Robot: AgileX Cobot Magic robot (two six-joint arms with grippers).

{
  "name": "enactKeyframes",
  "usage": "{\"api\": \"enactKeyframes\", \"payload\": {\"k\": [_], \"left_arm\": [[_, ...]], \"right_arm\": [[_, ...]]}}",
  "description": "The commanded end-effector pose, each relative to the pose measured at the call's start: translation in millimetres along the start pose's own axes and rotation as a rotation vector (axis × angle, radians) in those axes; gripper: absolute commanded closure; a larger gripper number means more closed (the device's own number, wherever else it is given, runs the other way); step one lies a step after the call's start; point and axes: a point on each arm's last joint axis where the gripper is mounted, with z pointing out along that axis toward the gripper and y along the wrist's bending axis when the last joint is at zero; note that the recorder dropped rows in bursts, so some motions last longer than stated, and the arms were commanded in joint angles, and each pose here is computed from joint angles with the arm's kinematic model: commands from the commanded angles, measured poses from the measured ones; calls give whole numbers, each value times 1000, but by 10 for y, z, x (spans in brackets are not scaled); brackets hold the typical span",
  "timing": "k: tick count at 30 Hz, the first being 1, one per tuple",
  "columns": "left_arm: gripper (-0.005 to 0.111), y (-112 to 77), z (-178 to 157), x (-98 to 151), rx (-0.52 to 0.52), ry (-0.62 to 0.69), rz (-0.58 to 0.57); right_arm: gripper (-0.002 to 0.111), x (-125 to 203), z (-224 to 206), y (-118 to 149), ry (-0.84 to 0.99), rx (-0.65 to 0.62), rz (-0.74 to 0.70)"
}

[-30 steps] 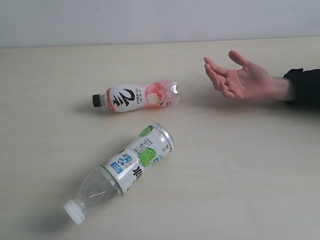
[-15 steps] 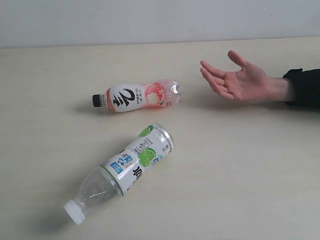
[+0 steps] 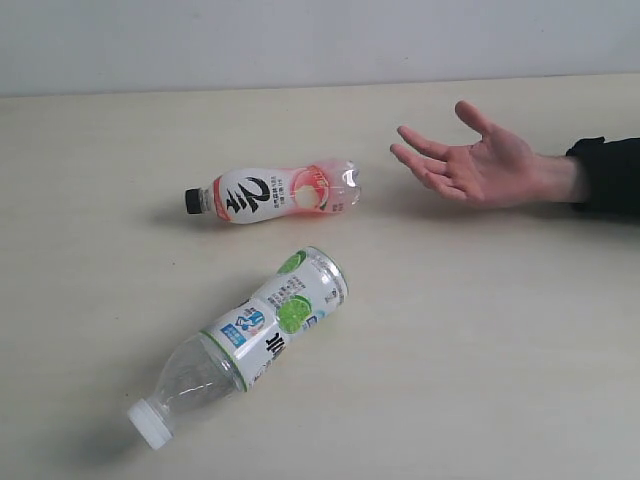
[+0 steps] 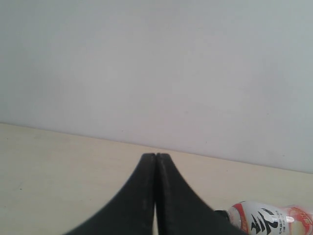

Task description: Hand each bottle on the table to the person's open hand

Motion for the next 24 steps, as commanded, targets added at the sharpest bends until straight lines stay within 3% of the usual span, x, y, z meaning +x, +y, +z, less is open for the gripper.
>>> {"api": "enactKeyframes", "payload": {"k": [1,10,24], "left_arm": [[106,1,-4,1,0,-9,-6],[106,1,-4,1,0,-9,-6],[106,1,-4,1,0,-9,-6]], "right_arm": [[108,-28,-118,-7,-59,12,-5],[108,-54,-347,-13,-169,27,-4],[108,36,-337,-3,-76,-20,-18]]}}
